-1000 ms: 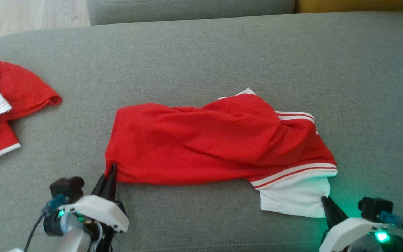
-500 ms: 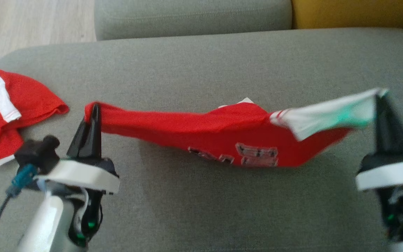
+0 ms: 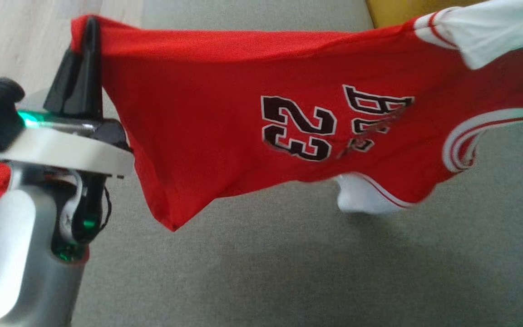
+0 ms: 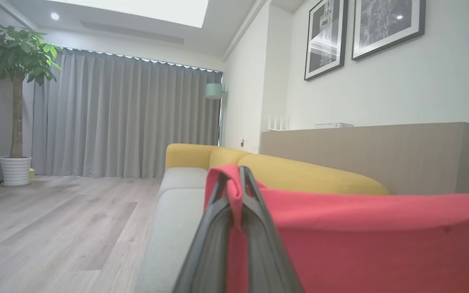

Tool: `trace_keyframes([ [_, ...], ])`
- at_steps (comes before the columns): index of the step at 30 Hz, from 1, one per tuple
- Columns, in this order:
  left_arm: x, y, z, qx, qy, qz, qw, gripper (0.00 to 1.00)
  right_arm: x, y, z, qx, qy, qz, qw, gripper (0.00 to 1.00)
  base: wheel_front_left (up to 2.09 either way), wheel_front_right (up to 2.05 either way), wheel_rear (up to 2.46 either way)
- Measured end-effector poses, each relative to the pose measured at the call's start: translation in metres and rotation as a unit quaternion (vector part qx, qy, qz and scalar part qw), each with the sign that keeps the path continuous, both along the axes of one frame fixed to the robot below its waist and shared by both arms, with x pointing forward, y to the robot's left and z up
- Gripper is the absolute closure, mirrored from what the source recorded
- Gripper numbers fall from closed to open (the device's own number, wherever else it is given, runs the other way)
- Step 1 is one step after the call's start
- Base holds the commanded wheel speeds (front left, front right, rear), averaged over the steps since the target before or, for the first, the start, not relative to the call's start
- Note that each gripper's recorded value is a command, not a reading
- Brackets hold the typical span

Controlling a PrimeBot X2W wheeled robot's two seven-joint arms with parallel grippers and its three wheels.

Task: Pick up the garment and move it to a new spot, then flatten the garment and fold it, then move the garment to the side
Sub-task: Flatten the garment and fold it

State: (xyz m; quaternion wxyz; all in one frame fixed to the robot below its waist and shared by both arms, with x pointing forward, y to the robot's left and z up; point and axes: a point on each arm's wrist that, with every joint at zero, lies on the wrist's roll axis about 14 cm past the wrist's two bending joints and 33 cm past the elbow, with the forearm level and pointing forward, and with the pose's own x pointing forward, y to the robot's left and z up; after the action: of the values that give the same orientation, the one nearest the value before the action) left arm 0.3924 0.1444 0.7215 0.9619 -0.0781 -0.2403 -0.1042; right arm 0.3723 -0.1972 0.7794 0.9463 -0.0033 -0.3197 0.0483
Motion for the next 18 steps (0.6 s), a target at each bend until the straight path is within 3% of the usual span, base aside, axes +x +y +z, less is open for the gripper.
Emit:
trace_keyframes([
  [7,-0.002,-0.001,0.014,0.0,-0.013,-0.003,1.0,1.0,0.0,0.0,0.011,0.002,-0.004,0.006,1.0,1.0,0.0,0.0,0.0],
  [14,0.028,-0.002,0.006,-0.007,0.004,-0.005,1.0,1.0,0.036,0.003,-0.016,0.021,0.057,0.025,0.998,1.0,0.0,0.0,0.0],
  [18,0.056,-0.01,0.011,-0.011,-0.001,-0.015,1.0,1.0,0.068,0.009,-0.013,0.033,0.061,0.043,0.997,1.0,0.0,0.0,0.0],
])
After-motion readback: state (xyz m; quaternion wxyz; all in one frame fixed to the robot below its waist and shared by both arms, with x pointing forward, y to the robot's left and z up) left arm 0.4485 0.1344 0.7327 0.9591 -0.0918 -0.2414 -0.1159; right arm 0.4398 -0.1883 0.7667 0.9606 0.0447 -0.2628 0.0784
